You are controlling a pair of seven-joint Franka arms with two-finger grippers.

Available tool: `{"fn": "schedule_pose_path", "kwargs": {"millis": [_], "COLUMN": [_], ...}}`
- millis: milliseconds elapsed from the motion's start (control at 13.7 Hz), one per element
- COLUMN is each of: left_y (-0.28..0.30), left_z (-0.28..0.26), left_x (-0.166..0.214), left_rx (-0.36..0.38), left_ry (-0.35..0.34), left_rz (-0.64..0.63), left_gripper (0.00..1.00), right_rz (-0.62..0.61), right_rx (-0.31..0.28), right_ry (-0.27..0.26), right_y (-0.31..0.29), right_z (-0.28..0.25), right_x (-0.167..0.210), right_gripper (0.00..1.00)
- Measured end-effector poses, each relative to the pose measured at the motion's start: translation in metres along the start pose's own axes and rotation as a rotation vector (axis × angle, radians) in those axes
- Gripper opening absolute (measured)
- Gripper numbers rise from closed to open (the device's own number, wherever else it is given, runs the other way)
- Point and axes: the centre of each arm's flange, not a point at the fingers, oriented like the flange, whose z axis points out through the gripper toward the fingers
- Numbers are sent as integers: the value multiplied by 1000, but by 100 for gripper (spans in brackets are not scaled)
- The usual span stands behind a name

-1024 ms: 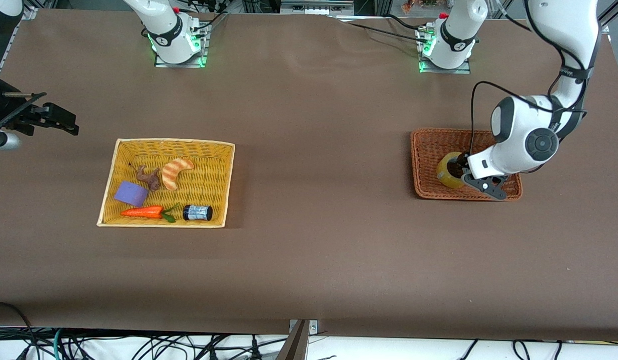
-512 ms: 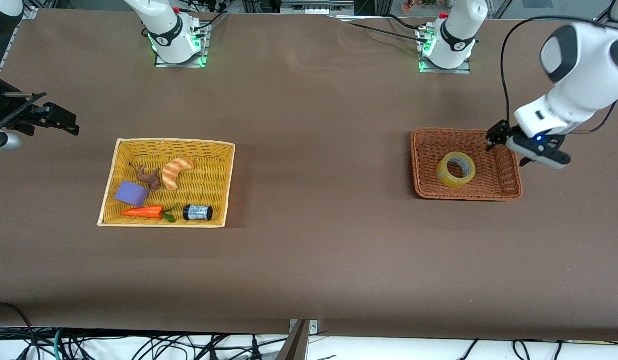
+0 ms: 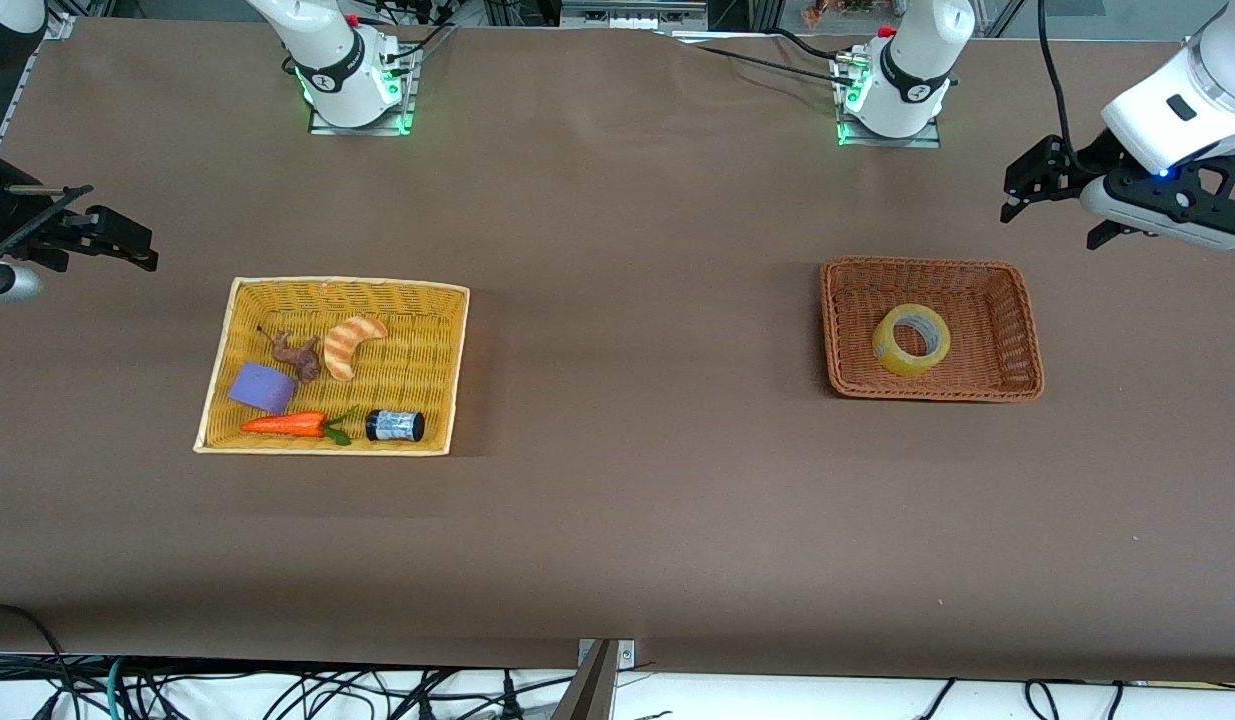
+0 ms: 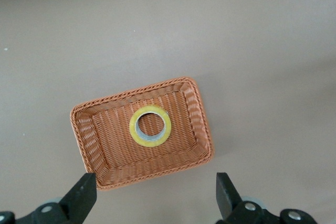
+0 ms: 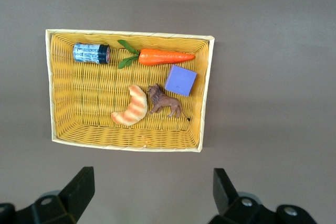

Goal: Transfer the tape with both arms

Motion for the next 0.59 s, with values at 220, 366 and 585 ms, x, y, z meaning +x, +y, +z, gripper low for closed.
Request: {"fn": "schedule_pose_path", "kwargs": {"millis": [220,366,585], "left_y": [-5,-8,-9], "left_z": [-6,1,10], "left_x": [20,27,30], "left_rx": [1,0,-1], "left_ry": [12,0,-21], "left_rz": [-93,-103,-105], "left_gripper": [100,100,100], "right_rz": [0,0,0], "right_rx": [0,0,0], "right_ry": [0,0,0], "right_y": [0,0,0], "right_z": [0,0,0], "right_x": [0,0,0], "right_gripper": [100,100,100]}}
